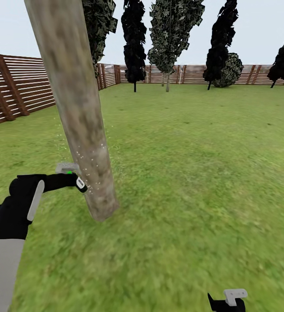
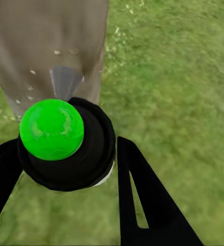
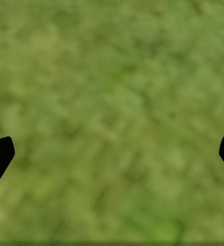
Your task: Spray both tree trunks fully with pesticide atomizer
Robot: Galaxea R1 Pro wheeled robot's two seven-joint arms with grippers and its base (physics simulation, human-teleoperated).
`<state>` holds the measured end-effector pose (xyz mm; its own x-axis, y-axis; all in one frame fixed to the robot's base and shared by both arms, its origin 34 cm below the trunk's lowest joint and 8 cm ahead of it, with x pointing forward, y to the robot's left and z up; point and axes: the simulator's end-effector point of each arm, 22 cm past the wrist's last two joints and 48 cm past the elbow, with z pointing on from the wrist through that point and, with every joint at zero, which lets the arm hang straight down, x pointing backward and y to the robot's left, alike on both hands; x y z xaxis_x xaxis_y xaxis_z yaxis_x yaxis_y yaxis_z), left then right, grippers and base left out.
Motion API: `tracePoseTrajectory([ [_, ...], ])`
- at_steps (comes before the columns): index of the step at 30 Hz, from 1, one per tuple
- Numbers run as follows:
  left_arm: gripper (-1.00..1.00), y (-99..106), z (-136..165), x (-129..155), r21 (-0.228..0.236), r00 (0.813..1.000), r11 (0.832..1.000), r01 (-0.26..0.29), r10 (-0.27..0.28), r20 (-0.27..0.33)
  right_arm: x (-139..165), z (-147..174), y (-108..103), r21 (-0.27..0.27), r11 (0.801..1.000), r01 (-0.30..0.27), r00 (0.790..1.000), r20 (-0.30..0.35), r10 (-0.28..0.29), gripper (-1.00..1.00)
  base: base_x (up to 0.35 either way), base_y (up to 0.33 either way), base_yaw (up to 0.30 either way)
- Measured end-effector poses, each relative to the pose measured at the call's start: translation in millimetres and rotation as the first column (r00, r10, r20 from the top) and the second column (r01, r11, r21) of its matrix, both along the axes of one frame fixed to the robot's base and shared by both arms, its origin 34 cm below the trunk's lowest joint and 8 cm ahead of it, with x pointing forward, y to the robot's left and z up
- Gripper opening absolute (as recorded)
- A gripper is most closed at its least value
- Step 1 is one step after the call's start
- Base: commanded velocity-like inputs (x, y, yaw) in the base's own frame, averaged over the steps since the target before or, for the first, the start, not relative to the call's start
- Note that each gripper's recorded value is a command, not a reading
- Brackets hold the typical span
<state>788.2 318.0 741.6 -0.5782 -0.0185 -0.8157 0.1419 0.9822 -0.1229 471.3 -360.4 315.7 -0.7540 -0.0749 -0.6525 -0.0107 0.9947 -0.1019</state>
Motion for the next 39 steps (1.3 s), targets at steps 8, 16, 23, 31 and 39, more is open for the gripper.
tracePoseTrajectory([
  [8, -1.00, 3.7, -17.3, -3.1, 0.052, 0.998, 0.998, 0.022, -0.019, -0.054, -0.1, -0.1, 0.2, 0.001, 1.000, -0.001, 1.000, 0.000, 0.001, 1.00, 0.000, 0.000, 0.000],
  [16, -1.00, 5.7, -146.6, -7.1, 0.094, 0.987, 0.995, 0.029, -0.014, -0.160, -0.1, -0.2, 0.2, 0.001, 1.000, -0.001, 1.000, 0.000, 0.001, 1.00, 0.000, 0.000, 0.000],
  [23, -1.00, 0.2, -194.9, -30.6, 0.204, 0.975, 0.977, -0.056, 0.098, -0.201, -0.1, -0.2, -0.1, 0.000, 1.000, 0.000, 1.000, 0.000, 0.000, 1.00, 0.105, -0.156, 0.000],
  [31, -1.00, 5.5, -246.5, -70.4, 0.179, 0.938, 0.980, -0.092, 0.145, -0.313, -0.2, -0.2, 0.6, 0.002, 1.000, -0.001, 1.000, -0.001, 0.001, 1.00, 0.147, -0.244, 0.000],
  [39, -1.00, 5.6, -245.2, -68.7, 0.138, 0.933, 0.980, -0.146, 0.183, -0.310, -0.3, -0.4, 0.9, 0.002, 1.000, -0.001, 1.000, -0.001, 0.001, 1.00, 0.112, -0.259, 0.143],
])
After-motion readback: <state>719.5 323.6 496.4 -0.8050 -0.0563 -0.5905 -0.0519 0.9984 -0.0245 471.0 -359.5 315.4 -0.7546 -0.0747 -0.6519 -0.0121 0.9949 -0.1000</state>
